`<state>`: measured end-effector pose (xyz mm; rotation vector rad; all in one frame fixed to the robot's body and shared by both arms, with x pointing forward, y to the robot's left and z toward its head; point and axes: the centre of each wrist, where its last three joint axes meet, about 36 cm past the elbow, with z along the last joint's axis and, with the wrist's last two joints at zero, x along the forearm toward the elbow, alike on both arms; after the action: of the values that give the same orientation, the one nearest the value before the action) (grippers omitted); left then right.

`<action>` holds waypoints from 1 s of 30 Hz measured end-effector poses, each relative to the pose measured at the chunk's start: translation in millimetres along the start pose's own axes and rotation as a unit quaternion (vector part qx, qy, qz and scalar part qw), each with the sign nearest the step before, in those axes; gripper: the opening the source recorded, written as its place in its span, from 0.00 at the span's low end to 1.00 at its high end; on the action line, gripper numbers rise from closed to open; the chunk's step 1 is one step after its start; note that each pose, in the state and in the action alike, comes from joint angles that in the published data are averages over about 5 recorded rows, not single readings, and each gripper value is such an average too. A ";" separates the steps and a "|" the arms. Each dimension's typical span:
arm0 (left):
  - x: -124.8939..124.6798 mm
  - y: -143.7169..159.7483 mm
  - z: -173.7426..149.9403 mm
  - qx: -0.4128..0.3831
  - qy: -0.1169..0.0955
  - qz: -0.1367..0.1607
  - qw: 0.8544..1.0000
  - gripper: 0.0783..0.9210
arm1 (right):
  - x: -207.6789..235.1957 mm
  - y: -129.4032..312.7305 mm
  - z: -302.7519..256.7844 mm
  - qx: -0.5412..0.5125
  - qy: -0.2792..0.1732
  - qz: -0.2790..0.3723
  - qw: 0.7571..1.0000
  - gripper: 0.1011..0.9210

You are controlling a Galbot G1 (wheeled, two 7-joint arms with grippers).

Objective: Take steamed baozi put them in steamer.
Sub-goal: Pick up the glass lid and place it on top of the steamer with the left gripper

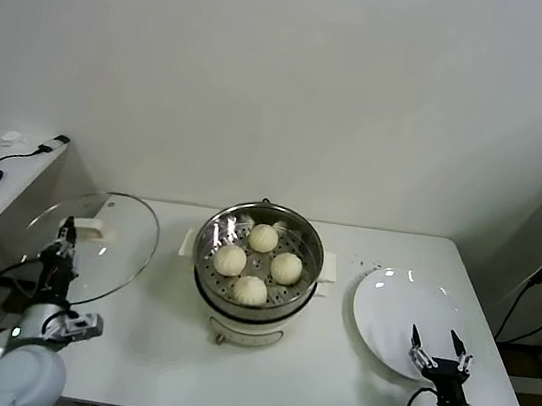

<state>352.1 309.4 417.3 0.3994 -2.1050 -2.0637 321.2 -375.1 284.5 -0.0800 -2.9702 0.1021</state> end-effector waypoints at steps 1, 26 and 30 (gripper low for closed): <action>0.7 5.5 -9.3 0.003 0.000 0.002 1.000 0.06 | 0.3 0.7 0.8 0.003 0.002 -0.001 1.000 0.88; 40.7 41.8 -229.2 0.053 -0.087 0.029 0.994 0.06 | 16.0 4.1 29.0 0.023 0.004 -0.006 1.000 0.88; 48.0 37.3 -251.3 0.053 -0.098 0.034 0.993 0.06 | 16.7 6.1 32.5 0.021 0.002 -0.005 1.000 0.88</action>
<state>379.8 55.7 458.9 0.1395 -2.3102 -2.0335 299.5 -370.1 254.8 -0.0610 -2.9627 0.1622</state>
